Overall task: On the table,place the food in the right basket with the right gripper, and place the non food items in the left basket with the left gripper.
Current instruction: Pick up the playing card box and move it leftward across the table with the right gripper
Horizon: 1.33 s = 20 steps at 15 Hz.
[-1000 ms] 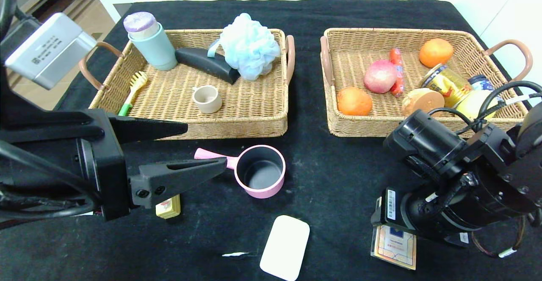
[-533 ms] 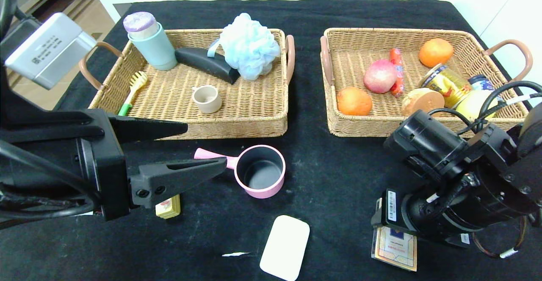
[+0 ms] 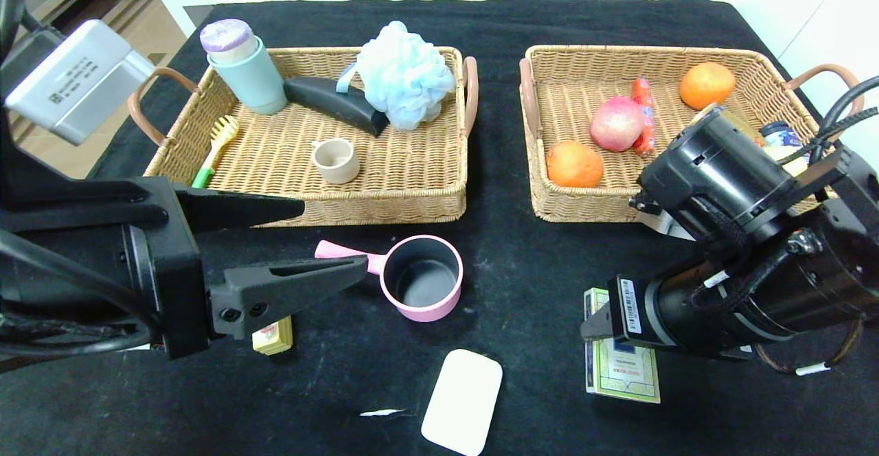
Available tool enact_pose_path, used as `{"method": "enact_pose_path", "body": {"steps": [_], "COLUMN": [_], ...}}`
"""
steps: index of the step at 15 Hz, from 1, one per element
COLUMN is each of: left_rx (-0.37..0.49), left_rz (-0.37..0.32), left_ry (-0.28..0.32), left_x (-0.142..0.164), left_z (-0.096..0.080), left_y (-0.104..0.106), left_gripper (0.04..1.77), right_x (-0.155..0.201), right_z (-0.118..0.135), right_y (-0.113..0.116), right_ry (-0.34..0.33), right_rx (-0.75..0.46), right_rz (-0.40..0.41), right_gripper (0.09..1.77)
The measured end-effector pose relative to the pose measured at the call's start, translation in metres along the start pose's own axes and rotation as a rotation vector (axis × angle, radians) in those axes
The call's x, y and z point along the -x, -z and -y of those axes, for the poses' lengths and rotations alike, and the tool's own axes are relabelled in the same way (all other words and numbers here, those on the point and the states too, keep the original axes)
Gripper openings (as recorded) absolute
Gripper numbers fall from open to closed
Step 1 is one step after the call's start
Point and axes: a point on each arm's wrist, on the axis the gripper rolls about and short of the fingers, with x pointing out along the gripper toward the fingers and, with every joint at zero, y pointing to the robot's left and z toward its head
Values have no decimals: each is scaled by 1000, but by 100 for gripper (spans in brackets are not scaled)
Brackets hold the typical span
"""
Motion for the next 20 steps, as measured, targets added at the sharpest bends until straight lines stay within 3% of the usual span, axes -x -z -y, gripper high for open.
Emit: {"method": "enact_pose_path", "body": {"steps": [2,7,14,20], "left_rx": [0,-1,-6,-7], "left_rz": [-1,0,10,13], "left_ry": [2,3,4,1], "left_x": [1,1,2,3], "left_z": [0,1,2,2], "left_y": [0,-1,-3,-5], "left_gripper": [172,172,172,172], "right_x": [5,8,-14,-22], "right_z": [-5,-23,-50,-57], "right_y": [-4,-22,-47,-48], "right_ry": [-51,-105,-134,-131], "right_rx": [80,130,133,139], "right_rz": [-2,53,87,76], "right_gripper": [106,106,106,106]}}
